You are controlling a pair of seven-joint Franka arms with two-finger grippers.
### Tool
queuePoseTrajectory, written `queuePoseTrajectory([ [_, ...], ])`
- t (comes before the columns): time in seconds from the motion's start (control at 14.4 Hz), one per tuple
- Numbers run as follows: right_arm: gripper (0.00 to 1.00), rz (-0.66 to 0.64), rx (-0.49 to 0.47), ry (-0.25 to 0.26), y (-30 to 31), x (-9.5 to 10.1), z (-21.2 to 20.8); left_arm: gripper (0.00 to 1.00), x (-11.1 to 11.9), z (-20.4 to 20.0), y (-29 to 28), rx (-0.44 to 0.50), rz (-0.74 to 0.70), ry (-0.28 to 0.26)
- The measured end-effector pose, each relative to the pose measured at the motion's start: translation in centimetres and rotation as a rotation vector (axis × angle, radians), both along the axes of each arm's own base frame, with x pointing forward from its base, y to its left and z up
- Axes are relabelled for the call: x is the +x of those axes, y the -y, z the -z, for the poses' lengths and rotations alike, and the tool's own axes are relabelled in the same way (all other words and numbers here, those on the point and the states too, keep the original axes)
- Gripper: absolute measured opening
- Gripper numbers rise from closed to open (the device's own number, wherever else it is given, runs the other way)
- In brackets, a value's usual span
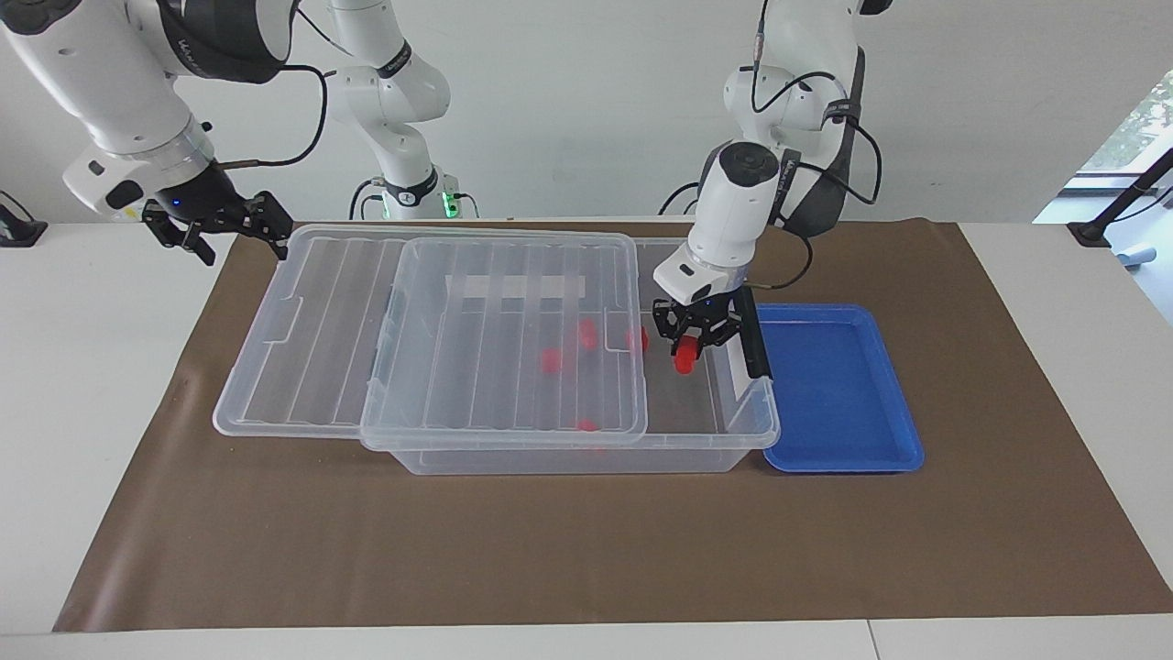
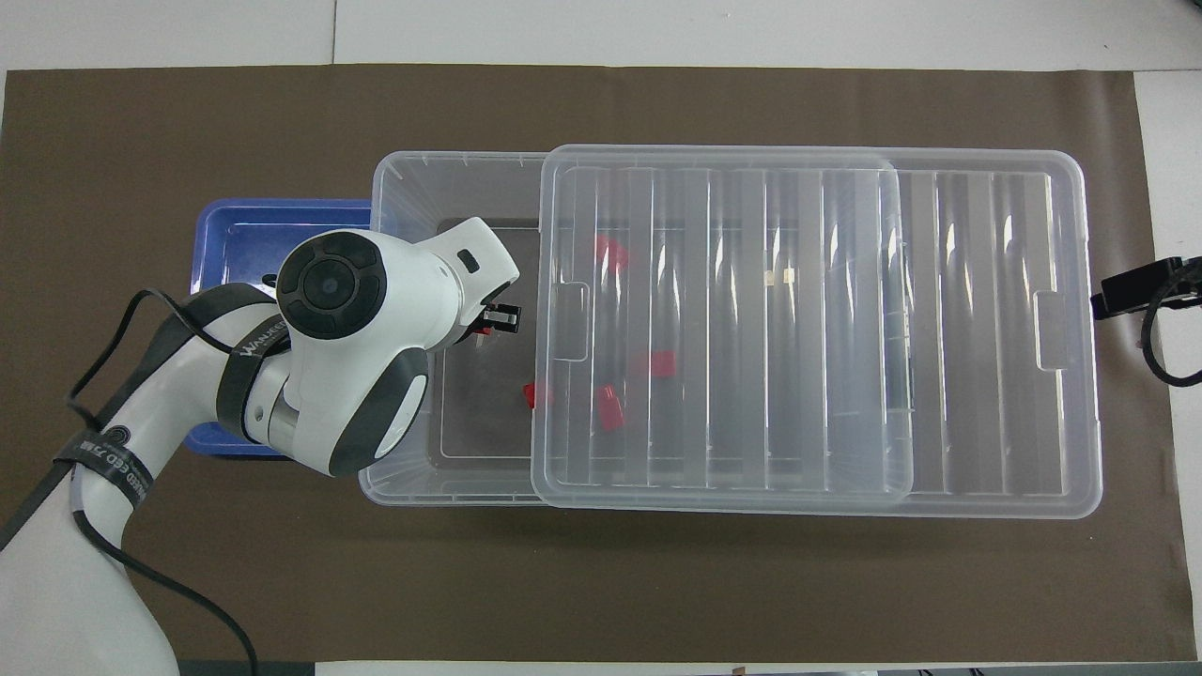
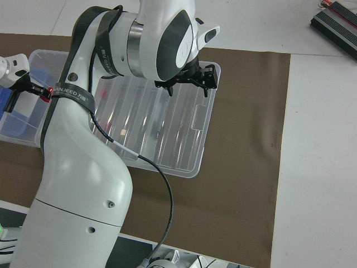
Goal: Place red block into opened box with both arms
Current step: 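Lift the red block and carry it into the opened box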
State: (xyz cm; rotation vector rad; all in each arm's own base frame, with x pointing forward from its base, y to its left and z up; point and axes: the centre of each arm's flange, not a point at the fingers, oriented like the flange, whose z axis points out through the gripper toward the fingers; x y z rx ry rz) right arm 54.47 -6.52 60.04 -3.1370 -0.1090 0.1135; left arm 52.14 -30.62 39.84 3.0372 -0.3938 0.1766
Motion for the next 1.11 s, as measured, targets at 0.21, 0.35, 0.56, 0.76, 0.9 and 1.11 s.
queuePoseTrajectory([
  [0.21,1.0,0.002,0.0,0.0,0.1,0.0,0.0,0.34,0.4,2.9,0.5,-0.001,-0.01,-0.018],
  [0.35,1.0,0.004,0.0,0.0,0.2,0.0,0.0,0.34,0.6,5.0,0.9,-0.003,-0.027,-0.031],
  [0.56,1.0,0.004,0.0,0.0,0.2,0.0,0.0,0.34,0.9,7.9,1.0,-0.002,-0.037,-0.049],
  [0.76,1.0,0.005,0.0,0.0,0.3,0.0,0.0,0.34,1.3,8.2,0.8,-0.004,-0.047,-0.044],
  [0.9,1.0,0.005,0.0,0.0,0.3,0.0,0.0,0.39,1.4,8.2,0.6,-0.004,-0.051,-0.044],
  [1.11,1.0,0.005,0.0,0.0,0.3,0.0,0.0,0.72,1.4,8.2,0.6,-0.004,-0.052,-0.043],
])
